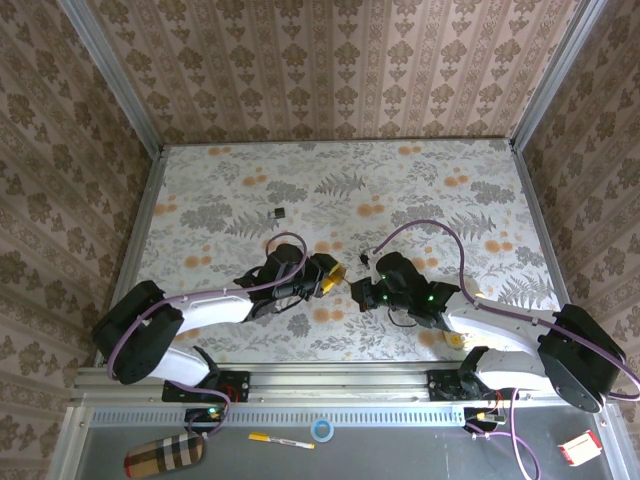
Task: Unlock with the key
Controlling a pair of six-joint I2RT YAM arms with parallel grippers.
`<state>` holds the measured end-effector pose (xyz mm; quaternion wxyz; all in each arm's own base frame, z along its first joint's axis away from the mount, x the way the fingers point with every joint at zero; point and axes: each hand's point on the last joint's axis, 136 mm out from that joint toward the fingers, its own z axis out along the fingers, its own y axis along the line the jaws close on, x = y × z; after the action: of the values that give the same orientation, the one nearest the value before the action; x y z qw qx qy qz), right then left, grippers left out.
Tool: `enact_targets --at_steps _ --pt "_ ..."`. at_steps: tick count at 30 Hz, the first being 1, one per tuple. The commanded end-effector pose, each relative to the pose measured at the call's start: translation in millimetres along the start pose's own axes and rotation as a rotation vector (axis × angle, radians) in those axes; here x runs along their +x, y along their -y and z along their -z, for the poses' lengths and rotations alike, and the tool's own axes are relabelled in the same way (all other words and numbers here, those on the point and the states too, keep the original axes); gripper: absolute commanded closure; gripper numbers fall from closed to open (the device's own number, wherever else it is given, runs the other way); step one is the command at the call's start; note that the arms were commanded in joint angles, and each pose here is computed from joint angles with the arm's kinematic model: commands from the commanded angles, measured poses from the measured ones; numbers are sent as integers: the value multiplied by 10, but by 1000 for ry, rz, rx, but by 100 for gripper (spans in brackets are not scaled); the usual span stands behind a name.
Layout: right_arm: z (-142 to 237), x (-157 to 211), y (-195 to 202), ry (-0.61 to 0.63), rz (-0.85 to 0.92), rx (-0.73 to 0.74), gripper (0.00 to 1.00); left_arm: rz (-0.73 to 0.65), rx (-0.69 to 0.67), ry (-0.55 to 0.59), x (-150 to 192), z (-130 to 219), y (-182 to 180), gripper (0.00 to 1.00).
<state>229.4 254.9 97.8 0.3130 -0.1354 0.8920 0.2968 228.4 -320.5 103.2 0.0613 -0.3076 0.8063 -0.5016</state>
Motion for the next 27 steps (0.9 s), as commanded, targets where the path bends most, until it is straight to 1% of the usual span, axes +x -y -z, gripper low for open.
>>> enact_targets --at_steps 1,16,21,27 --pt "-10 -89 -77 23 0 -20 100 -41 64 -33 110 -16 255 100" --pt "15 -164 -98 46 26 -18 100 -52 32 -71 239 -100 189 100" --pt "37 -180 -132 49 59 -22 100 -55 12 -88 271 -123 179 100" --pt "46 -219 -150 46 133 18 100 -60 -13 -113 314 -141 167 100"
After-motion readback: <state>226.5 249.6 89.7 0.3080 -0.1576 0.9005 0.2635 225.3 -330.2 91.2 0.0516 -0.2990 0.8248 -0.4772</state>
